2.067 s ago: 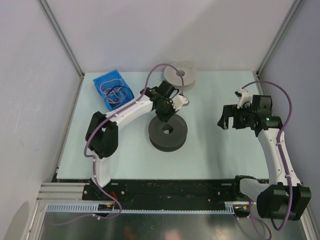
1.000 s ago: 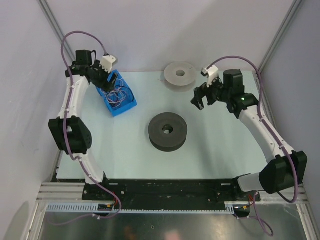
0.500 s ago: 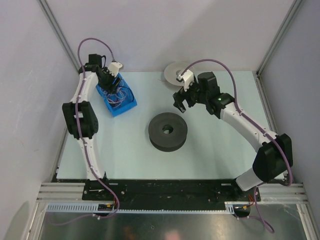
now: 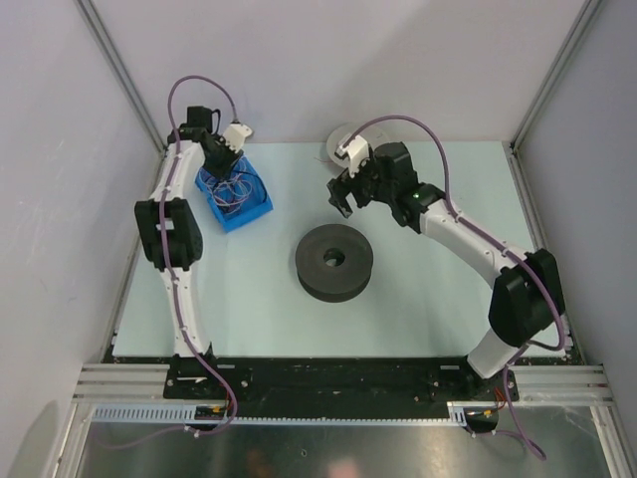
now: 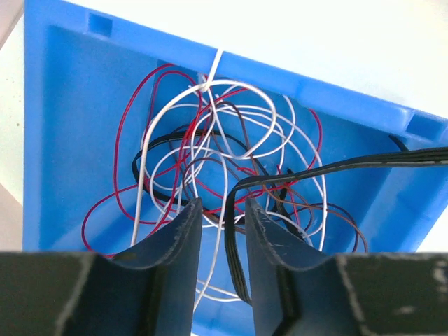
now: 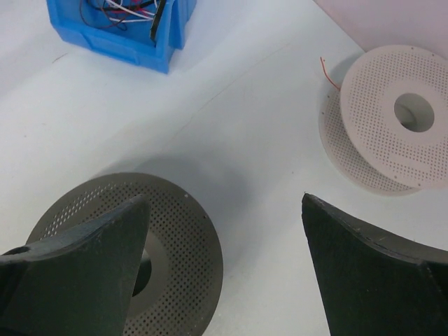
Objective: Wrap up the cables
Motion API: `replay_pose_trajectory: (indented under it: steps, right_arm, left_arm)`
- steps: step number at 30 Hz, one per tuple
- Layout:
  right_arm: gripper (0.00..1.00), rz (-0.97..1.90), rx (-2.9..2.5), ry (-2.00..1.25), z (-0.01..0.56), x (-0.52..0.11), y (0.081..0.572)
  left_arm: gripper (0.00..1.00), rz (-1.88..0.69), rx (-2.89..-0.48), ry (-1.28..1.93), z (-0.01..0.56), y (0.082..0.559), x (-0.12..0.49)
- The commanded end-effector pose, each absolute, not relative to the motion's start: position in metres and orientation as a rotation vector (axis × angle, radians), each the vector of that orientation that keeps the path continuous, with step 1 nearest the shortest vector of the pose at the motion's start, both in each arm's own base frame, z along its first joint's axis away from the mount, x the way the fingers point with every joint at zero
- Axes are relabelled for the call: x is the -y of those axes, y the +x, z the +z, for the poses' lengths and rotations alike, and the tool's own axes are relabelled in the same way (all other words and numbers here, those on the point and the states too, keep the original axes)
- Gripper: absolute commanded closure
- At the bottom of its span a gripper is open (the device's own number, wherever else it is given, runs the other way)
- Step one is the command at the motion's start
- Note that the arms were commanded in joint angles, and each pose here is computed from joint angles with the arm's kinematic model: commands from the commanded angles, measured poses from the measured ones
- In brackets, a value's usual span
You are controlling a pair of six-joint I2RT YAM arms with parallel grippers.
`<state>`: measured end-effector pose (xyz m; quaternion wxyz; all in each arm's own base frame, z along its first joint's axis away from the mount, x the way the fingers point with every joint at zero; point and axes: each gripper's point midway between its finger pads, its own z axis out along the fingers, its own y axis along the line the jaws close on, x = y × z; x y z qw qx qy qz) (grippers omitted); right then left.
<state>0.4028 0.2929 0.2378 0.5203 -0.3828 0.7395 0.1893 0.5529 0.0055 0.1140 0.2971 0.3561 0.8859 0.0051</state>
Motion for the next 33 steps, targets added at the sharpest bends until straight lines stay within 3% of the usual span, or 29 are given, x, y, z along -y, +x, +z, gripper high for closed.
replay_pose_trajectory:
  steps: [1,6,8,21,33]
  right_arm:
    - [0.07,0.472,-1.679,-0.854,0.273,-0.311,0.422]
    - [0.09,0.488,-1.654,-0.832,0.278,-0.326,0.433]
    - [0.1,0.504,-1.638,-0.825,0.282,-0.335,0.437]
    - [0.07,0.67,-1.422,-0.784,0.333,-0.427,0.464]
    - [0.06,0.823,-1.208,-0.696,0.345,-0.492,0.47]
  left_arm:
    - [0.69,0.002,-2.318,1.004,0.118,0.552,0.007]
    - [0.95,-0.054,-2.253,0.97,0.152,0.546,0.02]
    - [0.99,-0.077,-2.201,0.955,0.18,0.538,0.026]
    - [1.0,-0.139,-1.949,0.815,0.325,0.491,0.051]
    - [1.0,-0.217,-1.885,0.682,0.373,0.486,0.058]
